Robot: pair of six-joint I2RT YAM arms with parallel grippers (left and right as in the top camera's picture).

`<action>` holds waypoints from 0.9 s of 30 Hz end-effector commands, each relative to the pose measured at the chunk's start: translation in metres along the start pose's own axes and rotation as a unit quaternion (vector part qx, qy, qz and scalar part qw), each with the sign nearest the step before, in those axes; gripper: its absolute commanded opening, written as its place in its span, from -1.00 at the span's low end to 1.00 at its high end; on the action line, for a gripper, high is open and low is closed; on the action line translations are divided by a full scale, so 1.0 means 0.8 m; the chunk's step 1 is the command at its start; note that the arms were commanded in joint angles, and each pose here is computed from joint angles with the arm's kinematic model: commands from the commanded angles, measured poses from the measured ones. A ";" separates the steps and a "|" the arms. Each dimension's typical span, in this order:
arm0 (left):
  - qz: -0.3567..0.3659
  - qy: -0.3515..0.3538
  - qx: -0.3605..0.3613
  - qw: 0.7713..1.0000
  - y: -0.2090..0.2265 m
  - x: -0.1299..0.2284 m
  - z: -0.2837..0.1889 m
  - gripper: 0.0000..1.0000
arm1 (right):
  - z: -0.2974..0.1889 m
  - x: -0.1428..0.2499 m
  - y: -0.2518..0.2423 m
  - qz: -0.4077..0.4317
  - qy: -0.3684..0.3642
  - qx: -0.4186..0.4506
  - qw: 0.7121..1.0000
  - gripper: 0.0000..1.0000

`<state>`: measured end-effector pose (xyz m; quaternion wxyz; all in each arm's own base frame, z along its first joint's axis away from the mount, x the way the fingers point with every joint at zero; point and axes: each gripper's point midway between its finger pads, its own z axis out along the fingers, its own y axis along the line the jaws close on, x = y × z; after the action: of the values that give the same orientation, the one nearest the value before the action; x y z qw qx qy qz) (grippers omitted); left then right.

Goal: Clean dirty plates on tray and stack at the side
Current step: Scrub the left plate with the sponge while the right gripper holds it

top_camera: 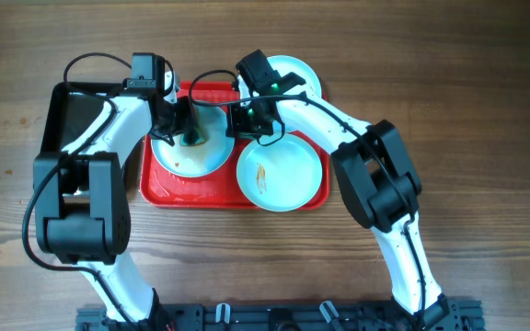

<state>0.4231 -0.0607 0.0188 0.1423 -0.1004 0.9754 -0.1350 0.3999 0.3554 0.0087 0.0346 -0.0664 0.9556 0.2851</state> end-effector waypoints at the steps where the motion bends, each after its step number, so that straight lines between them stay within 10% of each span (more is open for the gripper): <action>1: -0.012 0.018 0.018 1.000 -0.005 0.011 0.010 -0.92 | 0.019 0.009 -0.020 0.033 0.007 0.018 0.999 -0.63; 3: -0.013 0.017 0.019 1.000 -0.005 0.010 0.010 -0.92 | 0.023 0.014 -0.026 0.046 0.012 0.021 0.999 -0.91; 18: -0.026 0.157 -0.109 0.981 0.088 0.093 -0.027 -0.92 | 0.020 0.010 -0.021 0.047 0.017 -0.012 0.999 -0.91; 22: -0.134 0.097 -0.273 0.948 0.154 0.081 -0.049 -0.92 | 0.020 0.010 -0.021 0.046 0.017 -0.012 0.999 -0.91; 27: -0.137 0.007 -0.246 0.960 0.143 0.027 -0.033 -0.92 | 0.020 0.011 -0.020 0.041 0.018 -0.014 0.999 -0.91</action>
<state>0.3683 0.0111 0.0133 0.0475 -0.2178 0.9748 0.0074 0.3904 0.3625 0.0043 0.0114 -0.0496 0.9480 0.3143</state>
